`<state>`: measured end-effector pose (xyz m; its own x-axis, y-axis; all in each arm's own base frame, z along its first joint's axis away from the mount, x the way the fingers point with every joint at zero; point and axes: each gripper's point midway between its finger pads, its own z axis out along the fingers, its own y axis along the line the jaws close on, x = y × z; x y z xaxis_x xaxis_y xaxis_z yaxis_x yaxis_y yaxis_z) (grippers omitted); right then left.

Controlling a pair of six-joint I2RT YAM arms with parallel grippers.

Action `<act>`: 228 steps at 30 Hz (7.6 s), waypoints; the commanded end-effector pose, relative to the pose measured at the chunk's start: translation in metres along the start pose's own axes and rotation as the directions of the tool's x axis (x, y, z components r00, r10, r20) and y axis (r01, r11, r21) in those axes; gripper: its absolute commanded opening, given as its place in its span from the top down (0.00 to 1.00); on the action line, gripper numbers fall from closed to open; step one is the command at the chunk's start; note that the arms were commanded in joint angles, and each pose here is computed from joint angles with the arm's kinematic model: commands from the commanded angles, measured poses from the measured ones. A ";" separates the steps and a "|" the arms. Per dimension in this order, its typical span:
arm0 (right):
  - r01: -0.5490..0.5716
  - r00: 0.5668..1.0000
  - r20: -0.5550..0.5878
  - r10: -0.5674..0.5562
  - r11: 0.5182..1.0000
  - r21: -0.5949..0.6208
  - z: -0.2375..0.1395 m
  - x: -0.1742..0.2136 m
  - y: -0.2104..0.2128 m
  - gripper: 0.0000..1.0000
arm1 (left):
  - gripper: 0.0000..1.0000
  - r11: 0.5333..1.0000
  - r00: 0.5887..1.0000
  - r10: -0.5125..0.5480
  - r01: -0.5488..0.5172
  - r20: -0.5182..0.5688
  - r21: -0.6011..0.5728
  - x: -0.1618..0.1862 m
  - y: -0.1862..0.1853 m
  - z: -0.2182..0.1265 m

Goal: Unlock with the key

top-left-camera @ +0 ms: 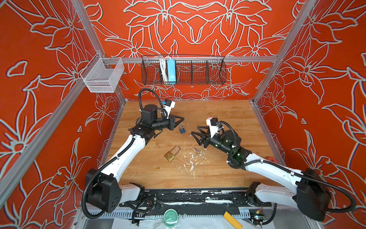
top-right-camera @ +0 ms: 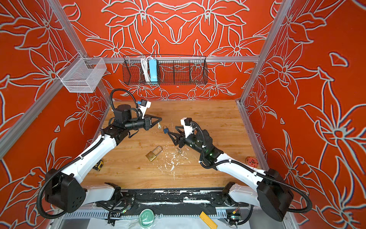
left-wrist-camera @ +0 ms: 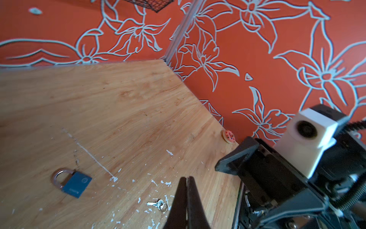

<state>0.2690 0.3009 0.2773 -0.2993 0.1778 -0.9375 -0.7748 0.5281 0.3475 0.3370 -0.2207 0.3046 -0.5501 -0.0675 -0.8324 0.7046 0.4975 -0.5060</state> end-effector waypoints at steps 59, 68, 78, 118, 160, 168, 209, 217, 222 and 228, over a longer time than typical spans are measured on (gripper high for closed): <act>-0.059 0.997 0.034 0.066 0.981 -0.185 0.023 -0.008 0.024 0.90 | 1.00 0.945 0.993 0.112 -0.095 -0.038 0.313 0.007 -0.059 0.013; -0.059 0.997 0.028 0.065 0.983 -0.175 0.021 -0.007 0.023 1.00 | 0.78 0.960 0.995 0.086 -0.072 -0.041 0.270 0.007 -0.050 0.017; -0.035 0.994 -0.097 0.049 0.989 0.146 0.005 0.012 -0.030 1.00 | 0.01 0.950 0.998 -0.014 0.030 0.053 -0.312 -0.007 0.050 -0.003; -0.231 0.883 -0.281 0.376 0.869 0.437 -0.128 0.139 -0.081 1.00 | 0.34 0.147 0.723 -0.690 0.183 0.031 -0.972 0.143 0.223 0.095; -0.256 0.895 -0.241 0.375 0.875 0.411 -0.133 0.131 -0.075 1.00 | 0.52 0.104 0.639 -0.769 0.142 0.011 -0.984 0.185 0.252 0.100; -0.260 0.894 -0.242 0.377 0.876 0.405 -0.132 0.131 -0.073 1.00 | 0.71 0.154 0.606 -0.793 0.089 -0.069 -0.984 0.190 0.246 0.102; -0.275 0.895 -0.223 0.386 0.872 0.406 -0.138 0.131 -0.071 1.00 | 0.55 0.215 0.503 -0.835 -0.075 -0.224 -0.974 0.225 0.240 0.084; -0.276 0.894 -0.223 0.388 0.870 0.408 -0.138 0.131 -0.072 1.00 | 0.63 0.225 0.490 -0.844 -0.047 -0.219 -0.973 0.229 0.240 0.091; -0.276 0.893 -0.226 0.390 0.869 0.411 -0.138 0.131 -0.072 1.00 | 0.76 0.257 0.495 -0.841 0.010 -0.218 -0.966 0.216 0.228 0.097; -0.289 0.885 -0.231 0.404 0.866 0.408 -0.135 0.122 -0.068 1.00 | 0.81 0.414 0.602 -0.767 0.199 -0.223 -0.888 0.137 0.187 0.113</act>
<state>0.2086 0.1728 0.1324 -0.6952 0.1625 -0.7002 -0.3696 0.7546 0.5422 0.4447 -0.2155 0.0286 -0.9648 -0.2591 -0.0459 -0.2573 0.9655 -0.0413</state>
